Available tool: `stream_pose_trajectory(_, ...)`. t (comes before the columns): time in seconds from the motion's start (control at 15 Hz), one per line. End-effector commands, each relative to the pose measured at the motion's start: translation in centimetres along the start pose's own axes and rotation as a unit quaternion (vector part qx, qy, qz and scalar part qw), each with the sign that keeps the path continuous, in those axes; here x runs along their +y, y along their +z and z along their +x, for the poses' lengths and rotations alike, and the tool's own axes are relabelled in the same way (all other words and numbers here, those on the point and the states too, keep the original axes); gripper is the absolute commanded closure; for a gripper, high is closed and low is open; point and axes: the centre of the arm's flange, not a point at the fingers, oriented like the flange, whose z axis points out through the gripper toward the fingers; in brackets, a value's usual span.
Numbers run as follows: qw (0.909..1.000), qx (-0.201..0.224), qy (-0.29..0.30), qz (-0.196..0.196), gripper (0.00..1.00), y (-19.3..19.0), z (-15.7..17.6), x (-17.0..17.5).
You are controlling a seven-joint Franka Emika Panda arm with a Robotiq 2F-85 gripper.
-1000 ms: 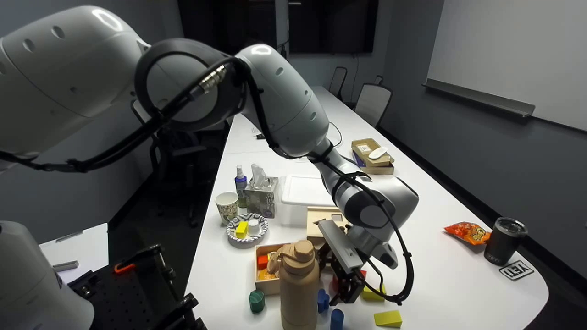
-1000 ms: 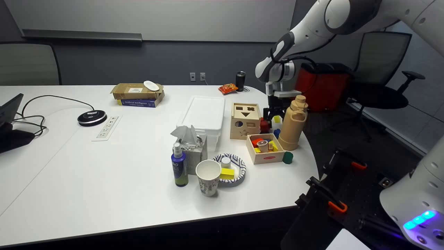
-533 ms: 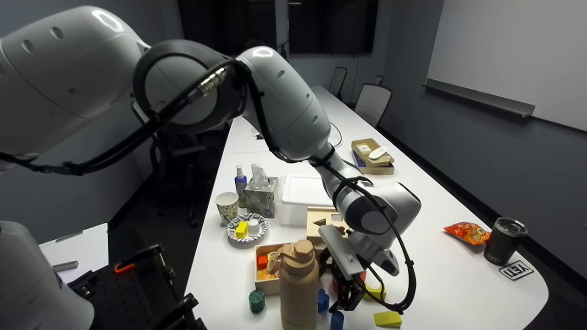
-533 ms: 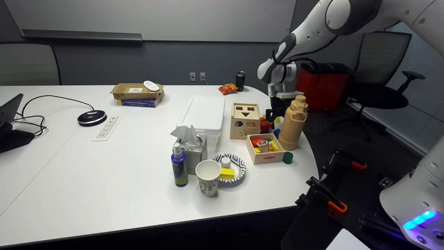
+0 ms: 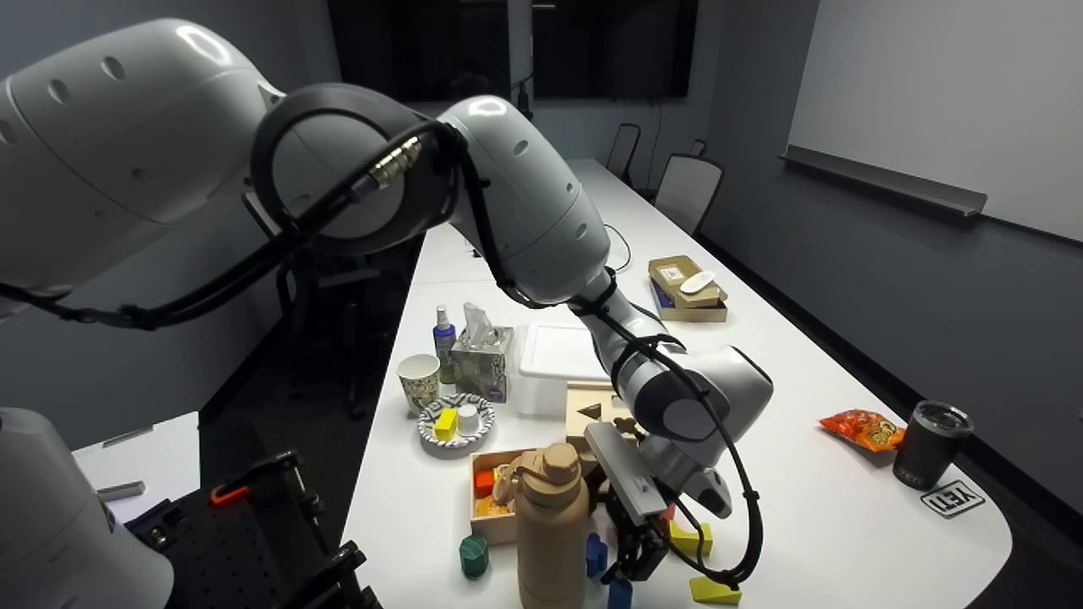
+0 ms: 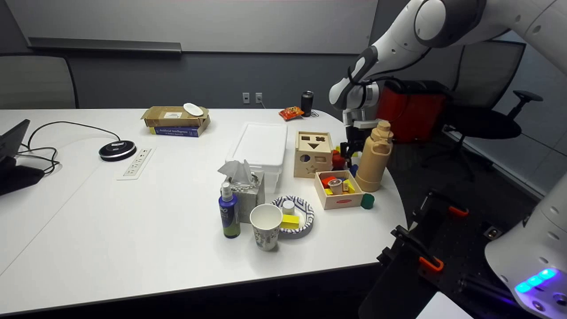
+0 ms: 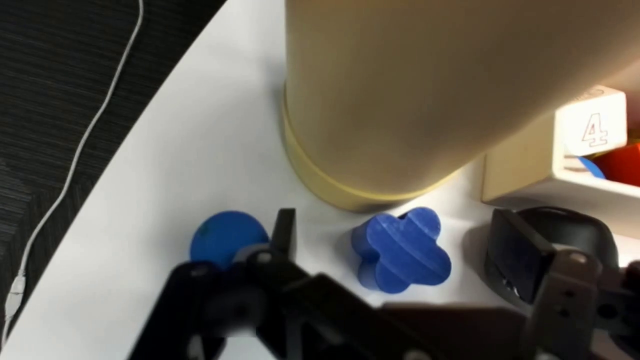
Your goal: Pick up the flowery blue block and put it in the shape sorter
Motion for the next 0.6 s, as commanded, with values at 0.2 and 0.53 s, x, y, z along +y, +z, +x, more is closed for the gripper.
stream_pose_trajectory(0.2, 0.9997, 0.012, 0.000, -0.019, 0.58, -0.70, -0.13, -0.17)
stream_pose_trajectory(0.53, 0.9994, 0.013, -0.007, -0.033, 0.85, -0.44, -0.31, -0.12)
